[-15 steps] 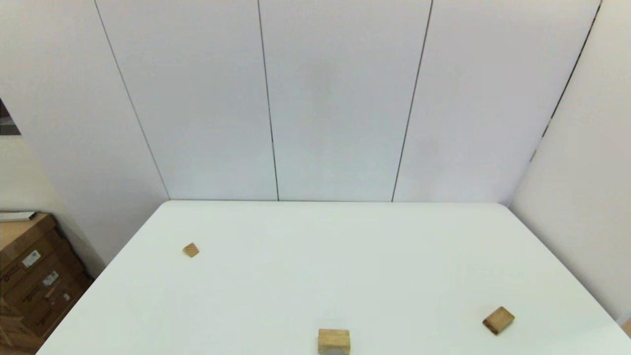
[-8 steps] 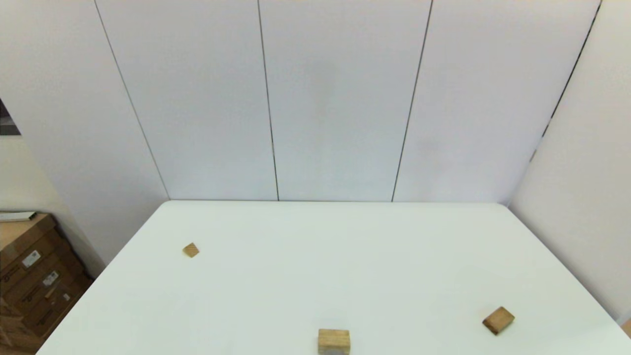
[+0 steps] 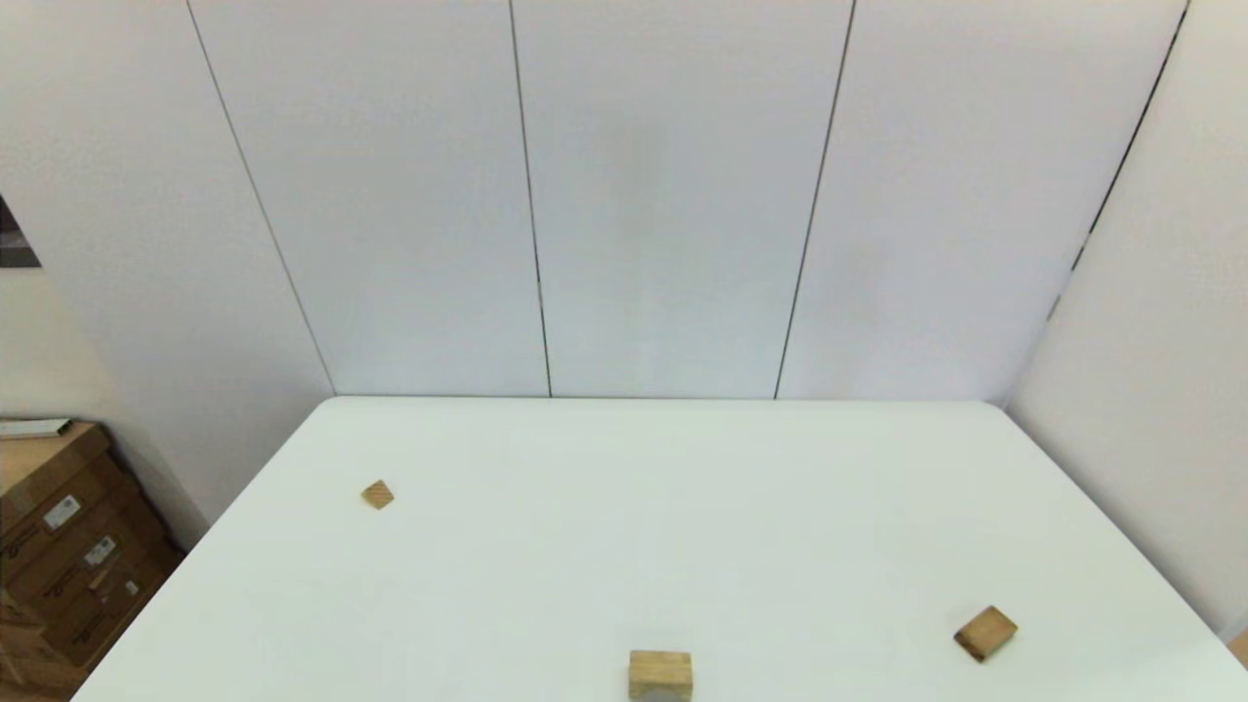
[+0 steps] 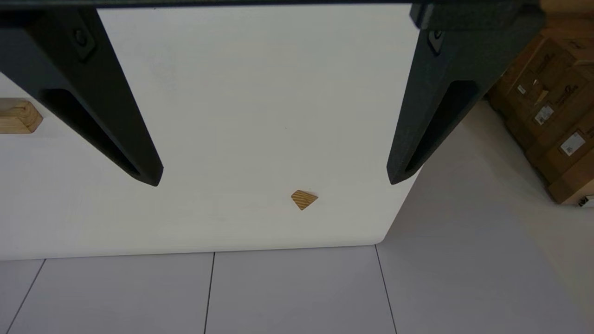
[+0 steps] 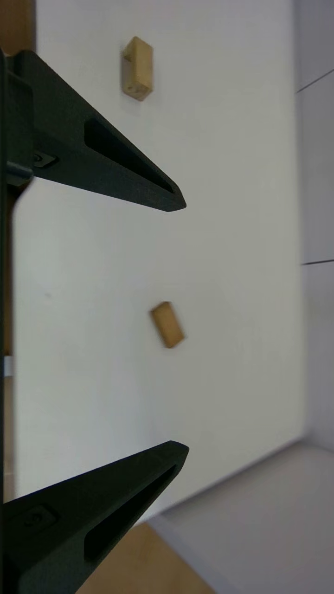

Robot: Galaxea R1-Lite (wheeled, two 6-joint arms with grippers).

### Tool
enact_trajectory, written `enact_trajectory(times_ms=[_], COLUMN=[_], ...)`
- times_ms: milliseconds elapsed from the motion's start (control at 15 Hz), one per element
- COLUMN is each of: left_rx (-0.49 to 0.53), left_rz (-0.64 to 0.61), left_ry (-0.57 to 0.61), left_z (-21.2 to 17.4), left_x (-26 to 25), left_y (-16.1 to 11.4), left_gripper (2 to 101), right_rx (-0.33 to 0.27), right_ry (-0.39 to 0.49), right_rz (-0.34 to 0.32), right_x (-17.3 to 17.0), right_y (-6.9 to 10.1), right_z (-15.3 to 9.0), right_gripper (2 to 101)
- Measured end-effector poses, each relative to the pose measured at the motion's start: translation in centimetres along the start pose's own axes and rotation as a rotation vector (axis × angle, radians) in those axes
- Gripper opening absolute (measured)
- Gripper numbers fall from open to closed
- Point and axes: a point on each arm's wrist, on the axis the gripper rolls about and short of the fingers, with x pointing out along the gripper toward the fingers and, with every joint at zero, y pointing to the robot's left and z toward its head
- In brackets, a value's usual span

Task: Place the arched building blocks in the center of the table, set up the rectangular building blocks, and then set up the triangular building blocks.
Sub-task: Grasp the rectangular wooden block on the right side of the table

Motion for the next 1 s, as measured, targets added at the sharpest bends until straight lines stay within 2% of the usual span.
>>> enact_trajectory(times_ms=[133, 267, 467, 600, 733, 1000], left_rx=[-0.008, -0.01, -0.01, -0.011, -0.011, -0.011], left_rz=[0.001, 0.0, 0.001, 0.001, 0.0, 0.0], left_ry=[0.0, -0.001, -0.001, 0.0, 0.0, 0.0], left_z=[0.0, 0.0, 0.0, 0.0, 0.0, 0.0], left_x=[0.0, 0.0, 0.0, 0.0, 0.0, 0.0], left_y=[0.0, 0.0, 0.0, 0.0, 0.0, 0.0], left_gripper=[97.8, 97.7, 97.7, 97.7, 97.7, 97.7], right_rx=[0.021, 0.03, 0.041, 0.076, 0.143, 0.279], right_ry=[0.227, 0.471, 0.767, 0.889, 1.001, 1.107], right_rz=[-0.041, -0.08, -0.122, -0.154, -0.206, -0.316], right_x=[3.4, 8.5, 16.9, 21.7, 25.3, 28.3], right_y=[0.2, 0.3, 0.5, 1.1, 2.0, 4.2], right_z=[2.9, 4.8, 5.2, 4.9, 4.2, 2.7], right_gripper=[98.0, 98.0, 98.0, 98.0, 98.0, 98.0])
